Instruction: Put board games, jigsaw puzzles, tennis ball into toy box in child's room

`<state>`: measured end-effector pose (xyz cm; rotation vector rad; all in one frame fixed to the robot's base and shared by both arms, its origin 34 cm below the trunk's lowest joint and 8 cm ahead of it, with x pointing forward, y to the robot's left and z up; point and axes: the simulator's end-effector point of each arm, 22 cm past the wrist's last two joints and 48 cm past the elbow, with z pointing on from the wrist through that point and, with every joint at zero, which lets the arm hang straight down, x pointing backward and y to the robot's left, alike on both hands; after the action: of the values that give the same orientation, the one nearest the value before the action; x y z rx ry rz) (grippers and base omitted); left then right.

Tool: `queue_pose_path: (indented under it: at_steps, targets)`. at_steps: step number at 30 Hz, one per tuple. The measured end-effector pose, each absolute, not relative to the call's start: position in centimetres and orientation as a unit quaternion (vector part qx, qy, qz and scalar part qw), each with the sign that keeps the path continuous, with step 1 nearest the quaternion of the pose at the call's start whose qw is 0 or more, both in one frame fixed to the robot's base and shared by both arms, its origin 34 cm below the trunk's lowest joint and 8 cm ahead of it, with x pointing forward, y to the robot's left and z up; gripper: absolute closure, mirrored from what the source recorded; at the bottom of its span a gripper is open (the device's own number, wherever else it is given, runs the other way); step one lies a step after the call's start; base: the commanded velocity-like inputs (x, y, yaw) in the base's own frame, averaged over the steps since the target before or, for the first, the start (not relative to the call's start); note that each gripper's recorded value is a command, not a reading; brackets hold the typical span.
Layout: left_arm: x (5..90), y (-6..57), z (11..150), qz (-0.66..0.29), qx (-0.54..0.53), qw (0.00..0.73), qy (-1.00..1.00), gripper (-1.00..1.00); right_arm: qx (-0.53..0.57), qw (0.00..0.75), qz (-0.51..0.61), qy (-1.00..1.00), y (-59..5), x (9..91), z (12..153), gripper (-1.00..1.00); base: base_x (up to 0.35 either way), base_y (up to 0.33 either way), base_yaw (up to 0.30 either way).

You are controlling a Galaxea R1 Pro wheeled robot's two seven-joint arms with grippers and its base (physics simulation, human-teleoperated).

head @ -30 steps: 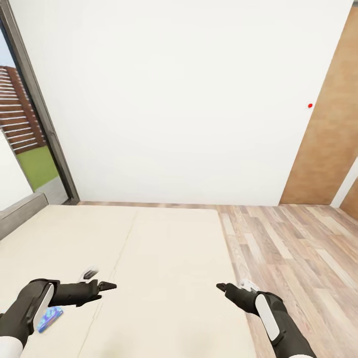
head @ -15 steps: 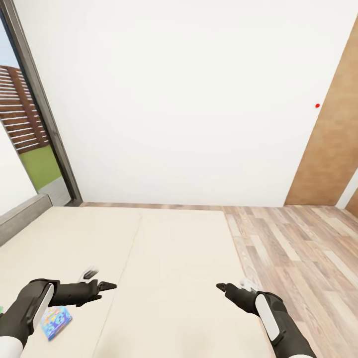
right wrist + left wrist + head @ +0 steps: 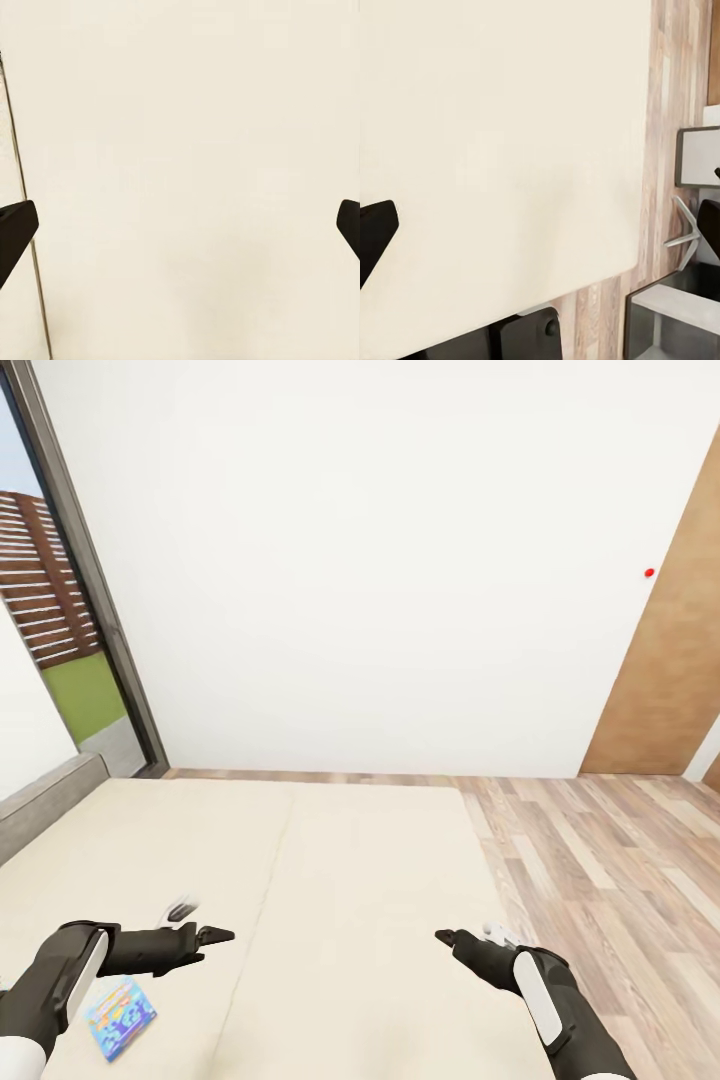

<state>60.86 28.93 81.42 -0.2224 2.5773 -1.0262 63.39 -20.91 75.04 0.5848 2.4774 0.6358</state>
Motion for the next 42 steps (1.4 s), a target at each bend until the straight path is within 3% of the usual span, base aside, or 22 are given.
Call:
queue_pose_path:
  at_steps: [27,42]
  targets:
    - [60.87,28.96,81.42,-0.363,-0.079,0.178,0.911,-1.00,0.215,0.256,0.234,0.913,-20.91,63.39,75.04,-1.00,0.001,0.263,0.000]
    - [60.87,28.96,81.42,-0.363,-0.079,0.178,0.911,-1.00,0.216,0.256,0.234,0.913,-20.92,63.39,75.04,-1.00,0.000,0.146,0.000]
